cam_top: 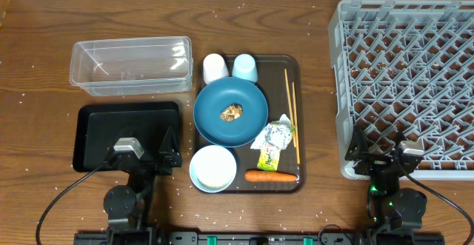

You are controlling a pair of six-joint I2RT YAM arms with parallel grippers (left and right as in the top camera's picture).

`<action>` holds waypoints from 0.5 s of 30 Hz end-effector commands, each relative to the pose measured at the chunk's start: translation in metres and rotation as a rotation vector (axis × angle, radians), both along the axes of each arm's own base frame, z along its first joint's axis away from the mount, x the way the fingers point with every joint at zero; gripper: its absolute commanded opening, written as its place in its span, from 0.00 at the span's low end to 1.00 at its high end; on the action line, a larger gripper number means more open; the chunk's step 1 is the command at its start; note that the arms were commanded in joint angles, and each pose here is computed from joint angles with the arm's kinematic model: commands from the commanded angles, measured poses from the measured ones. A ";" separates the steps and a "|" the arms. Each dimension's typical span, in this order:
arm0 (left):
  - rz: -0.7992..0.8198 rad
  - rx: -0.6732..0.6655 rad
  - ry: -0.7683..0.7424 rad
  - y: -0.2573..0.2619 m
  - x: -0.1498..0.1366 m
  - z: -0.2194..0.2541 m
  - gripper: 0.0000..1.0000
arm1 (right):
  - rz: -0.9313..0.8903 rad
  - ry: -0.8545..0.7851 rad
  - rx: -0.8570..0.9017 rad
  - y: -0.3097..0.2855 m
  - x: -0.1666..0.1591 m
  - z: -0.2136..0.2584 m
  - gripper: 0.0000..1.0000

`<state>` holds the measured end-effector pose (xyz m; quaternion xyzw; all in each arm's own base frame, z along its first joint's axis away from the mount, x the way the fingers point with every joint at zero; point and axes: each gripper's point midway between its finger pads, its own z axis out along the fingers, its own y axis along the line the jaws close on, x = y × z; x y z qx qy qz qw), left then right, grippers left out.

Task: Sort waste into correct bins and load items into the dishwasher rack

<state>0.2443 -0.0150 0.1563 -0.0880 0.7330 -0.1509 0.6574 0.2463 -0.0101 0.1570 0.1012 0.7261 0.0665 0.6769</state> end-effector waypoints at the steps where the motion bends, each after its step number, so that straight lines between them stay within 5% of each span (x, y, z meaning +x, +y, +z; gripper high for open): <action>1: -0.009 0.007 0.042 -0.002 -0.001 -0.014 0.98 | -0.021 0.003 -0.006 -0.005 0.000 -0.001 0.99; 11: -0.016 -0.005 0.042 -0.003 -0.001 -0.014 0.98 | -0.020 0.003 -0.006 -0.005 0.000 -0.001 0.99; 15: -0.215 -0.233 0.083 -0.040 -0.010 -0.011 0.98 | -0.020 0.003 -0.006 -0.005 0.000 -0.001 0.99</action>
